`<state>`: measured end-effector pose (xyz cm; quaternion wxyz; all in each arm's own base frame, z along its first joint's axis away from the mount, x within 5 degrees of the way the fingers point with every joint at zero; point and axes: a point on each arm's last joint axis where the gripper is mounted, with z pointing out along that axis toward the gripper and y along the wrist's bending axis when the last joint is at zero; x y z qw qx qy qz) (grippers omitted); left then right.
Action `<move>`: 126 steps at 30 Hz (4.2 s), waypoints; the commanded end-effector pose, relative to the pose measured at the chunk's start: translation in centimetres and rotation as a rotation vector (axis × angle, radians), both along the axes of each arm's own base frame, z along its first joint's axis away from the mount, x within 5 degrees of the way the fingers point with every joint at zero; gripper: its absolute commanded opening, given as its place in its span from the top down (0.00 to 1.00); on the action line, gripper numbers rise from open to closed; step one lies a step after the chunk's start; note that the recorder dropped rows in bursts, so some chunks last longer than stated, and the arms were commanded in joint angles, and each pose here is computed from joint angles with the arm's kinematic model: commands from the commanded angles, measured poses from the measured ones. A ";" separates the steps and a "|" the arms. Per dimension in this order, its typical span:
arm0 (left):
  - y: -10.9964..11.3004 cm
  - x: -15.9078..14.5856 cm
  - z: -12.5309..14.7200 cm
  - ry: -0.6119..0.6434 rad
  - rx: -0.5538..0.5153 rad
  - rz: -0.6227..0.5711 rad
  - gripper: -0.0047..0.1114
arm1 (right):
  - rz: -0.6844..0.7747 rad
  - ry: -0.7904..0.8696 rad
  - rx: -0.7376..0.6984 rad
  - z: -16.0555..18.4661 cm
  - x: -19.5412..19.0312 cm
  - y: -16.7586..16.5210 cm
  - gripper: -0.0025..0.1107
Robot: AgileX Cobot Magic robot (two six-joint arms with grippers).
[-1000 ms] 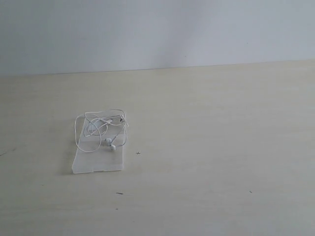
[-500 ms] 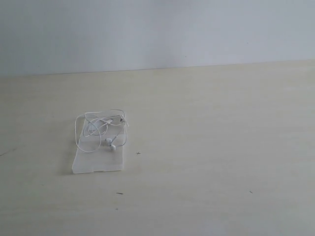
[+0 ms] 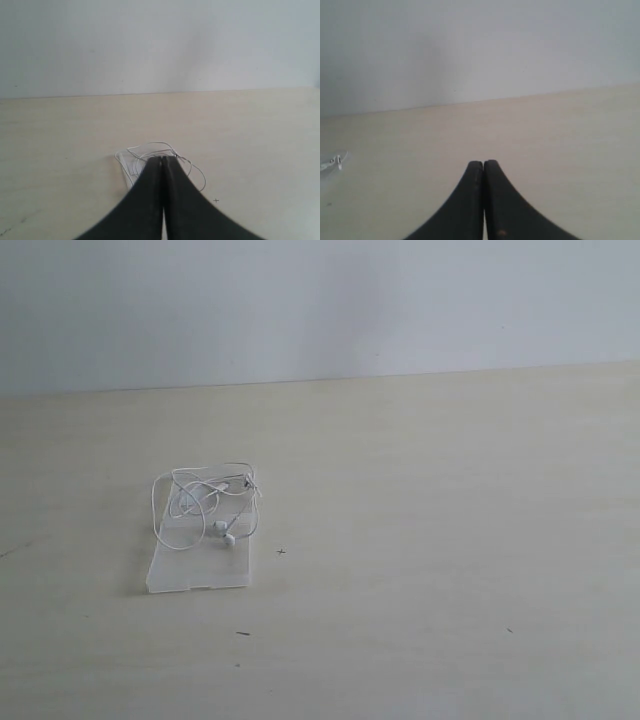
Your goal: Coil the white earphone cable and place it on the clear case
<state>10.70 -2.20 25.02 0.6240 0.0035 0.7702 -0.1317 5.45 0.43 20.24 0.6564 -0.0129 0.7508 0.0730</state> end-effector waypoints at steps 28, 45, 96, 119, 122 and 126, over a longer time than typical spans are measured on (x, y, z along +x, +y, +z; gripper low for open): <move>0.1 -0.1 0.0 -0.004 0.000 0.011 0.96 | 0.017 0.050 -0.075 -1.4 0.0 0.3 0.98; 0.4 -0.7 0.6 -0.058 -0.008 0.025 0.96 | 0.017 0.050 -0.071 -1.4 0.0 0.3 0.98; 2.5 -5.4 -6.9 0.066 0.243 0.224 0.96 | 0.017 0.050 -0.071 -1.4 0.0 0.3 0.98; 2.4 -5.4 -6.9 0.066 0.179 0.239 0.96 | 0.017 0.050 -0.071 -1.4 0.0 0.3 0.98; 2.4 -5.4 -6.9 0.066 0.179 0.239 0.96 | 0.017 0.050 -0.071 -1.4 0.0 0.3 0.98; 2.4 -5.4 -6.9 0.066 0.179 0.239 0.96 | 0.017 0.050 -0.071 -1.4 0.0 0.3 0.98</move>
